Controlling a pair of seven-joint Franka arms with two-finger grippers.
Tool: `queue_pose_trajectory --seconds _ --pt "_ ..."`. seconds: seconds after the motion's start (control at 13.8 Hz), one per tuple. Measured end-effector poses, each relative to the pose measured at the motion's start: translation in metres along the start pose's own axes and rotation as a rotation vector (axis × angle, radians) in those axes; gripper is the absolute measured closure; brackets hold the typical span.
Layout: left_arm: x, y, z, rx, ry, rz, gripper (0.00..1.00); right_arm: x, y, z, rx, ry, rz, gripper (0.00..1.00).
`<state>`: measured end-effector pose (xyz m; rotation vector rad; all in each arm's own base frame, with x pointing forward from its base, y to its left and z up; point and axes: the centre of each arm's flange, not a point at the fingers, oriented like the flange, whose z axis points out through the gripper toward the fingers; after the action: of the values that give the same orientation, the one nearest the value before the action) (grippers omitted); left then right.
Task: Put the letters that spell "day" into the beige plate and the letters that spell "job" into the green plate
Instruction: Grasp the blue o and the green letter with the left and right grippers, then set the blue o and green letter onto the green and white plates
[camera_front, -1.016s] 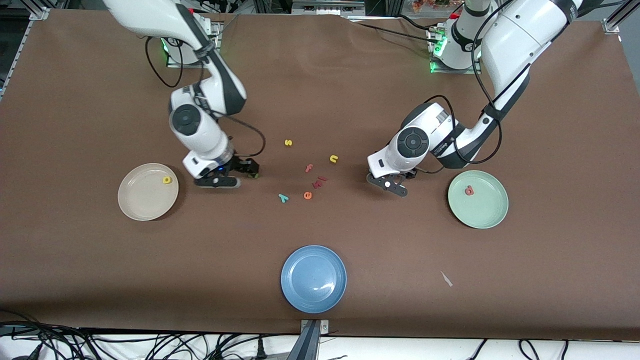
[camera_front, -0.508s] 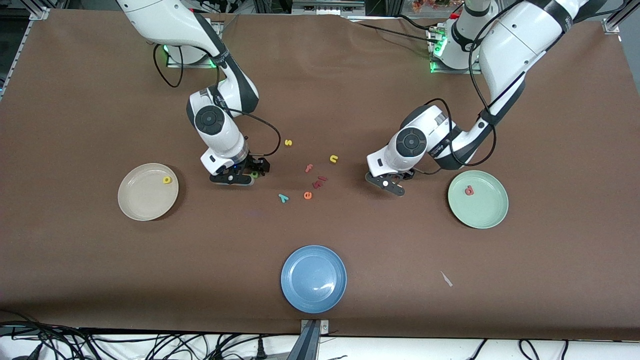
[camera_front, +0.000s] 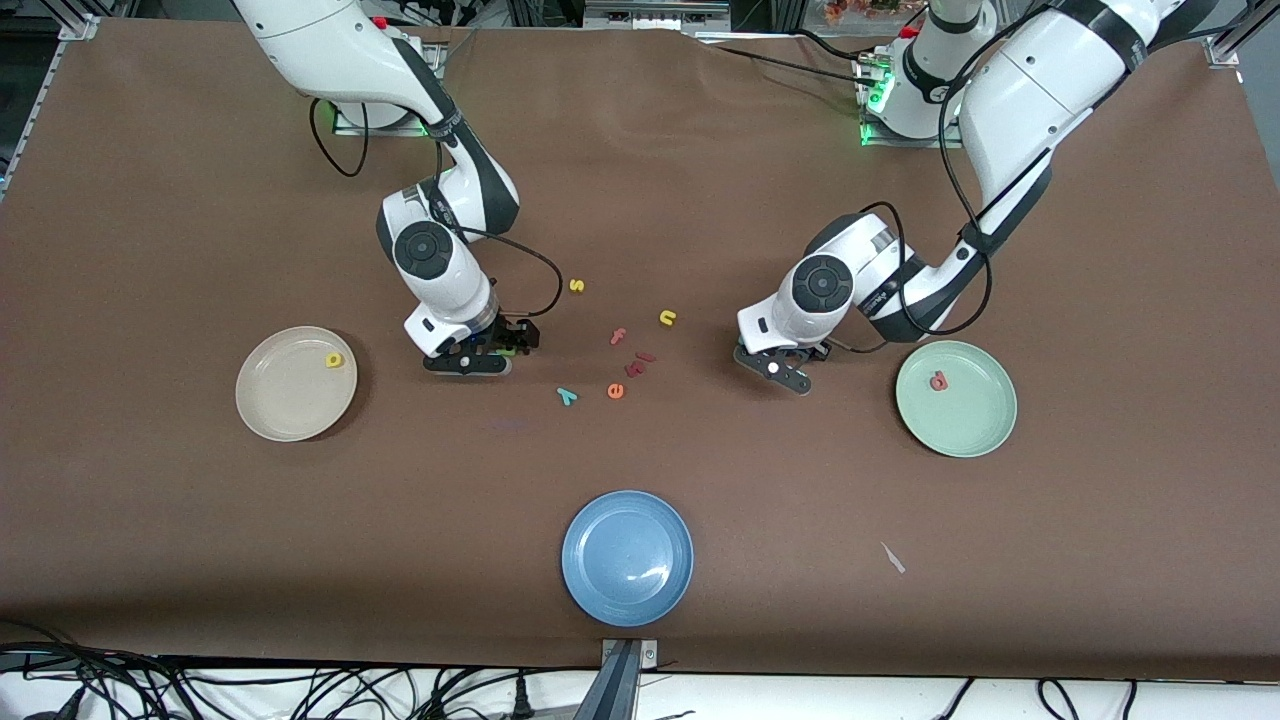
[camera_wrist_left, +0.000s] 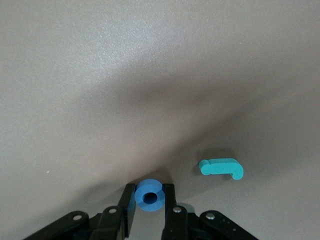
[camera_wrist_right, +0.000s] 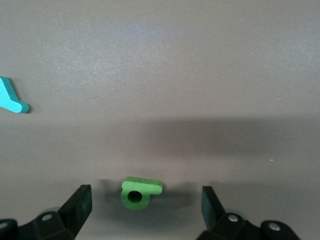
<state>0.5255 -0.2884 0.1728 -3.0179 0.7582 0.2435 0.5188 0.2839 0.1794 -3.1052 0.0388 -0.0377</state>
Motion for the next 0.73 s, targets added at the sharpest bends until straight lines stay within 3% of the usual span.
queue_pose_trajectory --seconds 0.22,0.29,0.44,0.65,0.73 --pt "0.005 -0.011 -0.013 0.01 0.017 -0.018 0.72 -0.001 0.0 0.002 -0.002 -0.003 -0.011 0.09" --pt "0.007 -0.017 -0.022 0.027 0.014 -0.027 0.72 -0.001 0.0 0.003 -0.002 -0.004 -0.015 0.16" --pt "0.007 -0.035 -0.044 0.068 -0.006 -0.02 0.72 -0.001 -0.001 0.004 -0.003 -0.006 -0.017 0.19" --pt "0.001 -0.096 -0.066 0.09 -0.015 0.052 0.72 -0.001 -0.002 0.006 -0.004 -0.007 -0.021 0.26" --pt "-0.004 -0.126 -0.067 0.084 -0.018 0.081 0.72 -0.001 -0.002 0.006 -0.003 -0.006 -0.022 0.34"
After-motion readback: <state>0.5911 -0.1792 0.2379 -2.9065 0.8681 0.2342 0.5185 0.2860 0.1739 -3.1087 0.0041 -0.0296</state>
